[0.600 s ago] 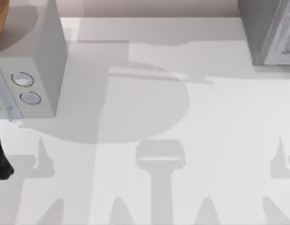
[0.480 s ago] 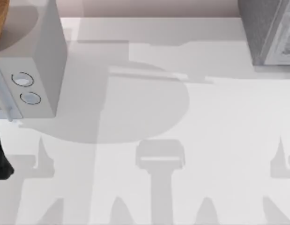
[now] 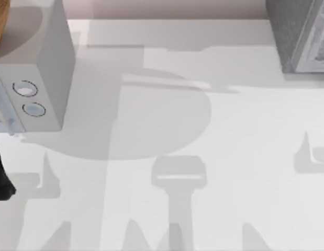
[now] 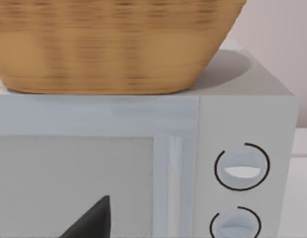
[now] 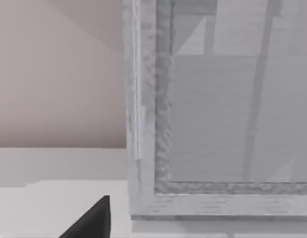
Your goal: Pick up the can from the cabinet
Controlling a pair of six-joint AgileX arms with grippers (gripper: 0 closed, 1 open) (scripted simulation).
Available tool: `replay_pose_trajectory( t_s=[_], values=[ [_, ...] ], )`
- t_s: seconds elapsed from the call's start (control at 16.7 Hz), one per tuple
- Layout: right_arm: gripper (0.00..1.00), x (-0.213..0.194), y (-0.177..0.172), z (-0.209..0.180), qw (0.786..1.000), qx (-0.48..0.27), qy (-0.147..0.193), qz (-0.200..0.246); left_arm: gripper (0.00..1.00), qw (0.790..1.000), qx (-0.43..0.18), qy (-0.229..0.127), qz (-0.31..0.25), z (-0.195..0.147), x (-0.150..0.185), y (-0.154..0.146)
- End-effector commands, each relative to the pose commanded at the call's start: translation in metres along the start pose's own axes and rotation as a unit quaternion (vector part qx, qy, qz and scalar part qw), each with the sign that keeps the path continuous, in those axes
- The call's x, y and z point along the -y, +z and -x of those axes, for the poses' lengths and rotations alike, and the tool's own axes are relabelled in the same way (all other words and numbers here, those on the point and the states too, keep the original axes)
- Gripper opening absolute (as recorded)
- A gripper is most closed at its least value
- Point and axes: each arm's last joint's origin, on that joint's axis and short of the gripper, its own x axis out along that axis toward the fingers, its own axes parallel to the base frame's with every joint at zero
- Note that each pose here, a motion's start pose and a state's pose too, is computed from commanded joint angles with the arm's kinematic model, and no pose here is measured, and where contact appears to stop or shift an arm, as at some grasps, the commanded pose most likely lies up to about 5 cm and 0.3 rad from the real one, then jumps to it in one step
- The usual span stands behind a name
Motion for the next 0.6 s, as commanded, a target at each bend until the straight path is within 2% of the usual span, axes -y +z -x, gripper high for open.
replay_pose_trajectory(
  t_s=[0.36,0.6],
  values=[
    [1.00,-0.011,0.136,-0.035,1.000,0.012,-0.001,0.001,1.00,1.000,0.000,0.000,0.000,0.000,0.000,0.000],
    [1.00,-0.024,0.211,-0.071,1.000,0.027,0.000,-0.001,1.00,1.000,0.000,0.000,0.000,0.000,0.000,0.000]
  ],
)
